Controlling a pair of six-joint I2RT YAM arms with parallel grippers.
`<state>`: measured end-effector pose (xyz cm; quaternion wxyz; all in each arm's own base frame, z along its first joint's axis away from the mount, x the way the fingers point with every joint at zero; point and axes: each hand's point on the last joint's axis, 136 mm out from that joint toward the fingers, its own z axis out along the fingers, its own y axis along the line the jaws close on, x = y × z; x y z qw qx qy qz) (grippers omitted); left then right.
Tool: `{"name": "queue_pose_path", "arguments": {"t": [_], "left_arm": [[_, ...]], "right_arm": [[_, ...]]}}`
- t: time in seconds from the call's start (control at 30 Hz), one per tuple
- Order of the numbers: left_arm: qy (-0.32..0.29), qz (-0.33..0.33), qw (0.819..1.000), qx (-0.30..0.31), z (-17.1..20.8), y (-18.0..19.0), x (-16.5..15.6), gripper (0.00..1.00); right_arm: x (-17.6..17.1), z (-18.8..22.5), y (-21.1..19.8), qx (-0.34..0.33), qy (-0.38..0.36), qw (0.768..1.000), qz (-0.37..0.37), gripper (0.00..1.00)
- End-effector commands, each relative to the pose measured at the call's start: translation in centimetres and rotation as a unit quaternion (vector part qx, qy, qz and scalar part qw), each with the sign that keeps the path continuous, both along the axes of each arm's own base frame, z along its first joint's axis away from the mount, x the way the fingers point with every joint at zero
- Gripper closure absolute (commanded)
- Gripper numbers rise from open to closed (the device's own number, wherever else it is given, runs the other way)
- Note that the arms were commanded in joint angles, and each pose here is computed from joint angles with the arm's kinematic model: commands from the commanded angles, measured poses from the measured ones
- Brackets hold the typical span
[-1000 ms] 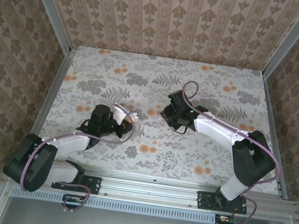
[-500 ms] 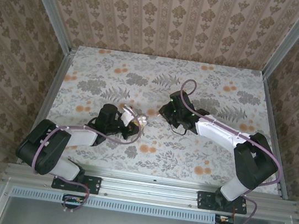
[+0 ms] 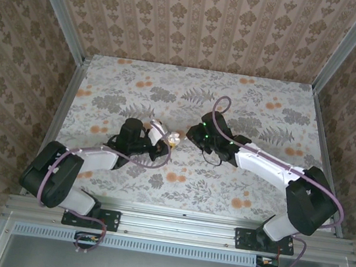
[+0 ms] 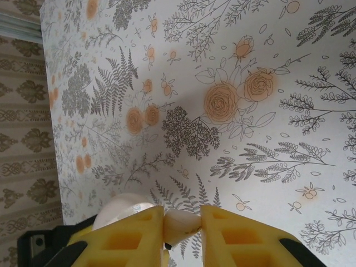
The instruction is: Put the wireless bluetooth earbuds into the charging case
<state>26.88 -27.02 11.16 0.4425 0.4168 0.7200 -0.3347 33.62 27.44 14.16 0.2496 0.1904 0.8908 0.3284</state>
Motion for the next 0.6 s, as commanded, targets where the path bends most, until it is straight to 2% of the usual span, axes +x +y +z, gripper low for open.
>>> {"name": "queue_pose_path", "arguments": {"t": [0.0, 0.57], "left_arm": [[0.0, -0.029, 1.0, 0.002, 0.2, -0.9, -0.4, 0.95], [-0.008, -0.053, 0.998, 0.011, 1.0, -2.2, 0.0, 0.95]], "right_arm": [[0.0, 1.7, -0.2, -0.007, -0.043, 0.999, 0.008, 0.77], [-0.4, 3.7, 0.9, -0.001, -0.124, 0.991, 0.054, 0.77]]}}
